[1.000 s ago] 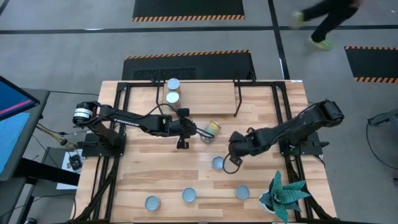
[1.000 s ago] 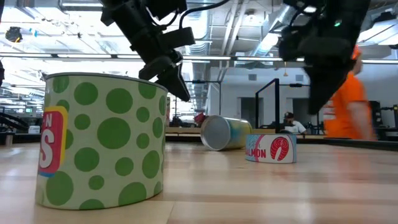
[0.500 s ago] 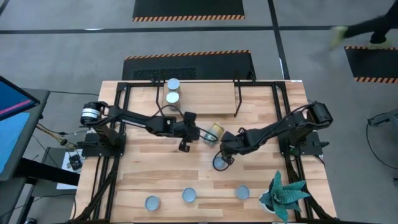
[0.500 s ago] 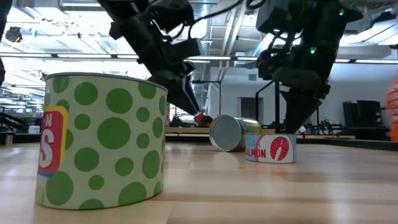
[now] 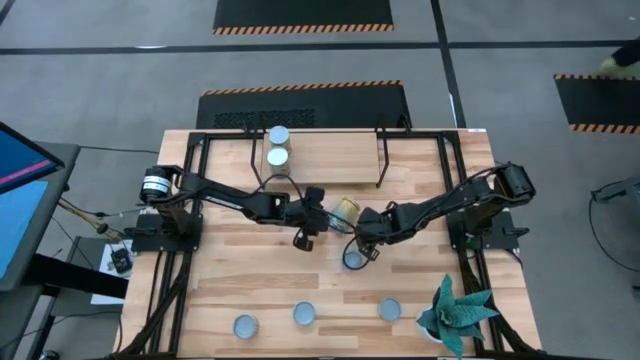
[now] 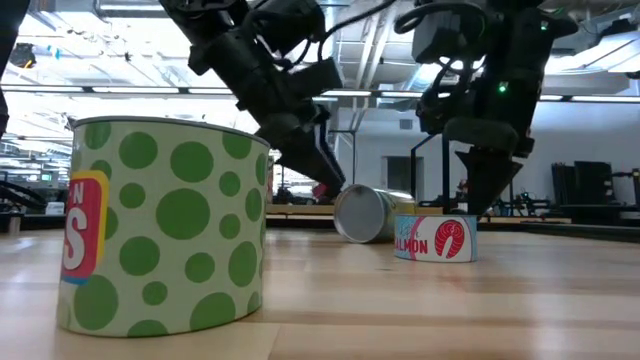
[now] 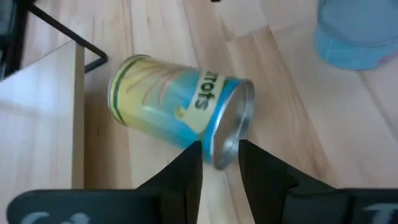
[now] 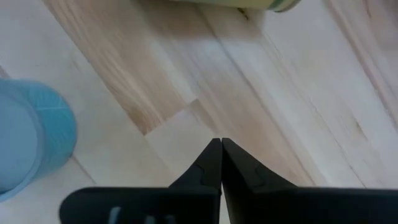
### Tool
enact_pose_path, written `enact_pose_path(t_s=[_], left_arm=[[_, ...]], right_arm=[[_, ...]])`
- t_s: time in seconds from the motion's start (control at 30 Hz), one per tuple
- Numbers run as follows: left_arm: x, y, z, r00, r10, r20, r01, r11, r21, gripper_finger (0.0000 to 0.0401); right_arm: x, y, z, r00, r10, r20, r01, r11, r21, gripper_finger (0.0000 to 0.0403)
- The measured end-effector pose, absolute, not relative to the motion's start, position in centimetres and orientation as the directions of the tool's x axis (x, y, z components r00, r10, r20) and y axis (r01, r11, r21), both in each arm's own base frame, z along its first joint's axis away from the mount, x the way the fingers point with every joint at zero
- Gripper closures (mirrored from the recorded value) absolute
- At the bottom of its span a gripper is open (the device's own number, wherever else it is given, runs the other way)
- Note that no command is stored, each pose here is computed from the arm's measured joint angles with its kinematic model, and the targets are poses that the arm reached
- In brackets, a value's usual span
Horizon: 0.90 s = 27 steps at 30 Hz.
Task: Pick and place cans onto a shelf
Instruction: Put the canned carrots on the shelf
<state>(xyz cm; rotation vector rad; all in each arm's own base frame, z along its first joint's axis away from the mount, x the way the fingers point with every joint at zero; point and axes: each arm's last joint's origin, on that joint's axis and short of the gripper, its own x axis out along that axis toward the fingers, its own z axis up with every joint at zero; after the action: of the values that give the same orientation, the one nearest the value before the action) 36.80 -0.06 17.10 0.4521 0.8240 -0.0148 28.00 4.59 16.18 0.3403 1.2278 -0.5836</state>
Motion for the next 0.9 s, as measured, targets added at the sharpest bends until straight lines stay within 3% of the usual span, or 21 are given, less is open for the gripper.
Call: enact_pose_path(t_s=[0.2,0.47,0.7,0.9], left_arm=[[36.9,0.1,15.5,0.642,0.222,-0.734,0.173,0.891,0.420,0.0305],[37.5,0.4,15.7,0.669,0.270,-0.692,0.118,0.881,0.458,0.0305],[37.6,0.6,15.9,0.665,0.344,-0.663,0.049,0.866,0.498,0.0305],[37.5,0.8,15.9,0.633,0.427,-0.645,-0.071,0.862,0.501,0.0305]], right_arm=[[28.1,4.5,16.2,0.219,-0.220,-0.951,0.590,0.806,-0.050,0.0379],[28.2,4.6,16.2,0.231,-0.214,-0.949,0.591,0.806,-0.038,0.0376],[26.2,4.3,16.0,0.041,-0.274,-0.961,0.659,0.730,-0.180,0.0381],[26.5,5.3,16.0,0.098,-0.288,-0.953,0.559,0.808,-0.187,0.0368]])
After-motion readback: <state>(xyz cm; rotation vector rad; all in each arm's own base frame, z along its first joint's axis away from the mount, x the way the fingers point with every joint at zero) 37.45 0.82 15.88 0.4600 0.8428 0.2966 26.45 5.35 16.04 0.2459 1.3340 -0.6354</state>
